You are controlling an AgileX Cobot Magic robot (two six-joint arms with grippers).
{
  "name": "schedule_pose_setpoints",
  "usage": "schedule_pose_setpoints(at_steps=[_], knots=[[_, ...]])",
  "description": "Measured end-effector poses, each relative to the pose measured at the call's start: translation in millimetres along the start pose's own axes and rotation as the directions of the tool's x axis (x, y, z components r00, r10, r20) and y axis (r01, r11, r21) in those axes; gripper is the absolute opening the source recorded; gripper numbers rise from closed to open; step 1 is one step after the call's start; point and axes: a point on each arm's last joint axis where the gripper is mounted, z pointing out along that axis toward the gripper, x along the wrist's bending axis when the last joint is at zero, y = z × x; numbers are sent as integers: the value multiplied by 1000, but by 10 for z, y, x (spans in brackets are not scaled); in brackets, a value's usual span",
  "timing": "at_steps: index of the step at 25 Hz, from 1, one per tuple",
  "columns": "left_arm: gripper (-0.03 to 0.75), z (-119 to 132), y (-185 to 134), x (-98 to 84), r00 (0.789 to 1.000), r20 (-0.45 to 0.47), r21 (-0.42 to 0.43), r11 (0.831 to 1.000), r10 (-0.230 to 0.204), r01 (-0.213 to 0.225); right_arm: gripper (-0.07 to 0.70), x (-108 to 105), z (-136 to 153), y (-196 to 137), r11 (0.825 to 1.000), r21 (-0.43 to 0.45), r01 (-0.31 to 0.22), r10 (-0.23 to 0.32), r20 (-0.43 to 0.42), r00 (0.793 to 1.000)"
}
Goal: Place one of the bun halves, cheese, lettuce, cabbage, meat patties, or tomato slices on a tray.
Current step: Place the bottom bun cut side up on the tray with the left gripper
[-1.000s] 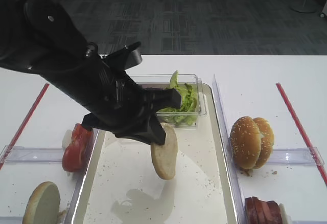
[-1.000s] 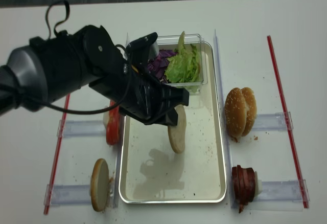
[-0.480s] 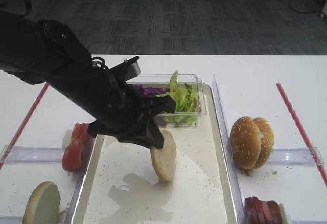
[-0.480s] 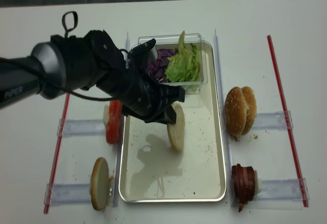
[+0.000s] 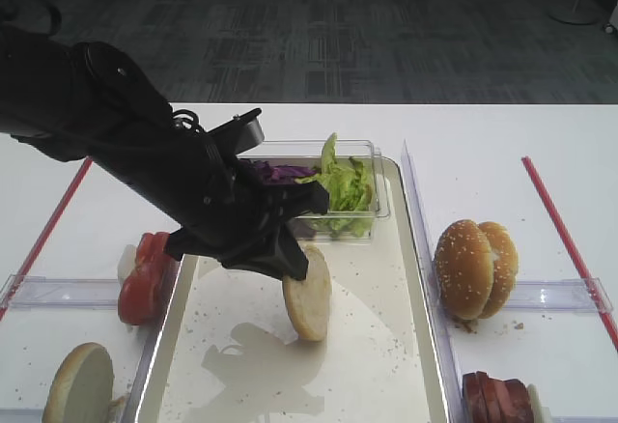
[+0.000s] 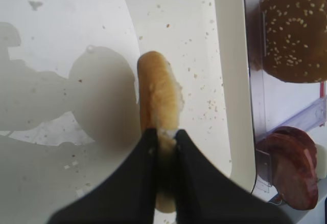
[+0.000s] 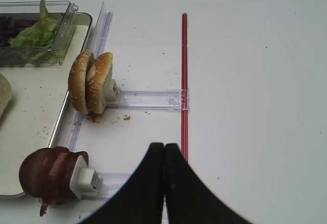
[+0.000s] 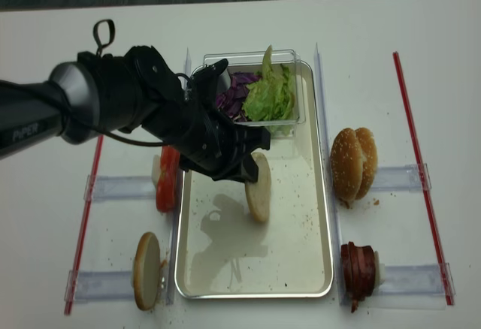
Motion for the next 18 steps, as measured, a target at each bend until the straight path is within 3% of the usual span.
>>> schedule_pose_setpoints(at_steps=[18], knots=[[106, -1, -24, 22, 1000, -24, 26, 1000, 3, -2, 364, 0, 0, 0, 1000, 0, 0, 0, 0, 1000]])
